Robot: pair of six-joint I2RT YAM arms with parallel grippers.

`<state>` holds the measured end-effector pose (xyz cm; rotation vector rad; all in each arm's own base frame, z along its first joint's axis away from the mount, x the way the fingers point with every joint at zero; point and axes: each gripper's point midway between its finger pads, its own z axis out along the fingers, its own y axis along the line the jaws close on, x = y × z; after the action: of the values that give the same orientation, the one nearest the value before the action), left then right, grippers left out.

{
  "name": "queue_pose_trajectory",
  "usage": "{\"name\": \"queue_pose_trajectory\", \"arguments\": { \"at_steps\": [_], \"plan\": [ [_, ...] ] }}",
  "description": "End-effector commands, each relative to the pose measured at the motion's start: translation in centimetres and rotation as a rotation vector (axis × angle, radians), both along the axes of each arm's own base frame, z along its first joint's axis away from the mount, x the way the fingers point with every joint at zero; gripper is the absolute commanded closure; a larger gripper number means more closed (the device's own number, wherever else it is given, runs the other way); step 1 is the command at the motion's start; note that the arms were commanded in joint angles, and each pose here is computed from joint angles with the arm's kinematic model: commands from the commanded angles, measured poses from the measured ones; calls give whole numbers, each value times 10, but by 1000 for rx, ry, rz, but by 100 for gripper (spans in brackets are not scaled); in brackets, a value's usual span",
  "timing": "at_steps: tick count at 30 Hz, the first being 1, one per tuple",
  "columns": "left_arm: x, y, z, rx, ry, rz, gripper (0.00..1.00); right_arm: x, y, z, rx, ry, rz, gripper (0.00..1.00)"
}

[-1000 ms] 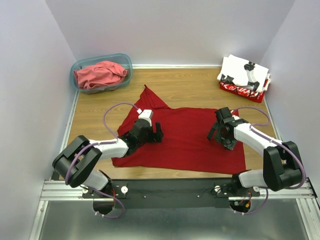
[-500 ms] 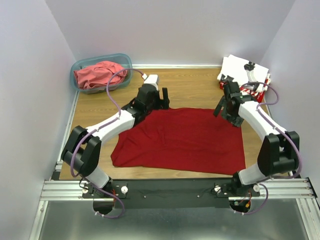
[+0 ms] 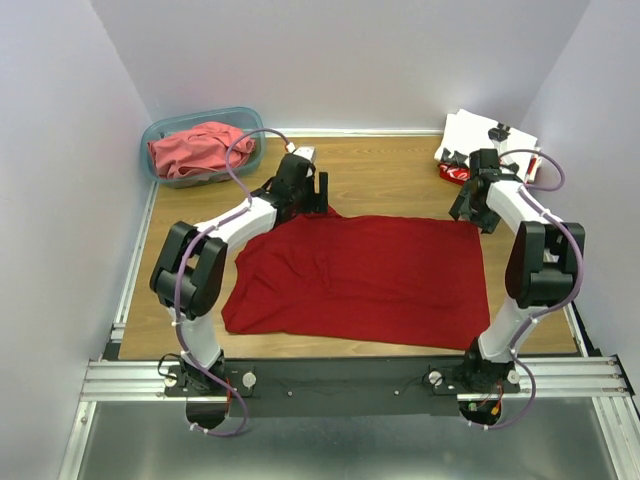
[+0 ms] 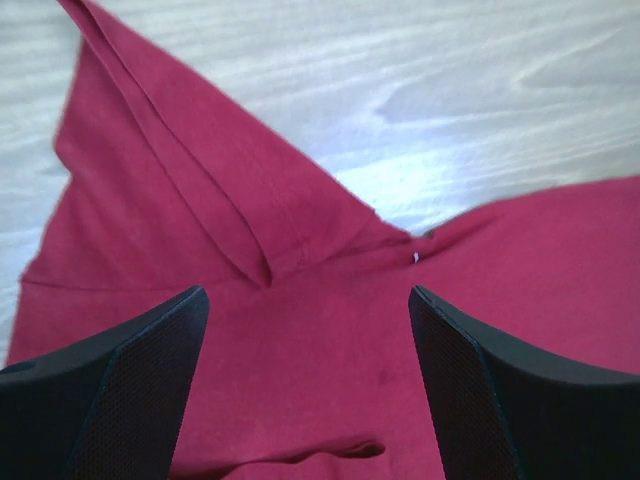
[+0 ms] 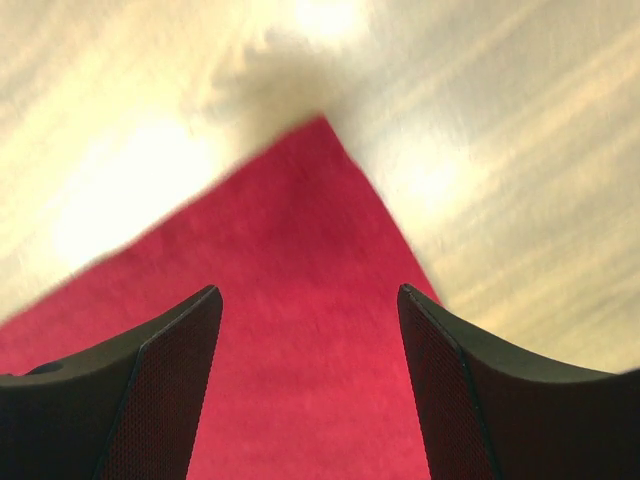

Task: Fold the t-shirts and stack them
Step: Fold the tshirt

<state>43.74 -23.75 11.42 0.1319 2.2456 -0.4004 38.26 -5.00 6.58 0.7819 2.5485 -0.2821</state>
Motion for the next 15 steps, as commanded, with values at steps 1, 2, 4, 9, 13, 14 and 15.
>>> {"name": "queue_pose_trajectory", "arguments": {
  "at_steps": [1,2,4,9,13,14,15],
  "plan": [
    [-1,-7,0,4,22,-40,12,28,-11,-2,-21,-52,19,23],
    [-1,-8,-1,4,25,-39,11,29,-12,-4,-16,-51,15,23],
    [1,-7,-5,12,35,-31,12,33,-17,-13,-2,-47,3,23],
    [9,1,-11,47,45,0,12,43,-22,-21,45,-87,7,26],
    [24,17,-21,73,81,64,14,44,-25,-29,59,-79,4,30],
    [31,25,-22,70,89,92,14,42,-26,-32,64,-72,1,30],
    [36,30,-22,72,90,108,15,41,-27,-36,66,-68,-1,32]
  ]
}}
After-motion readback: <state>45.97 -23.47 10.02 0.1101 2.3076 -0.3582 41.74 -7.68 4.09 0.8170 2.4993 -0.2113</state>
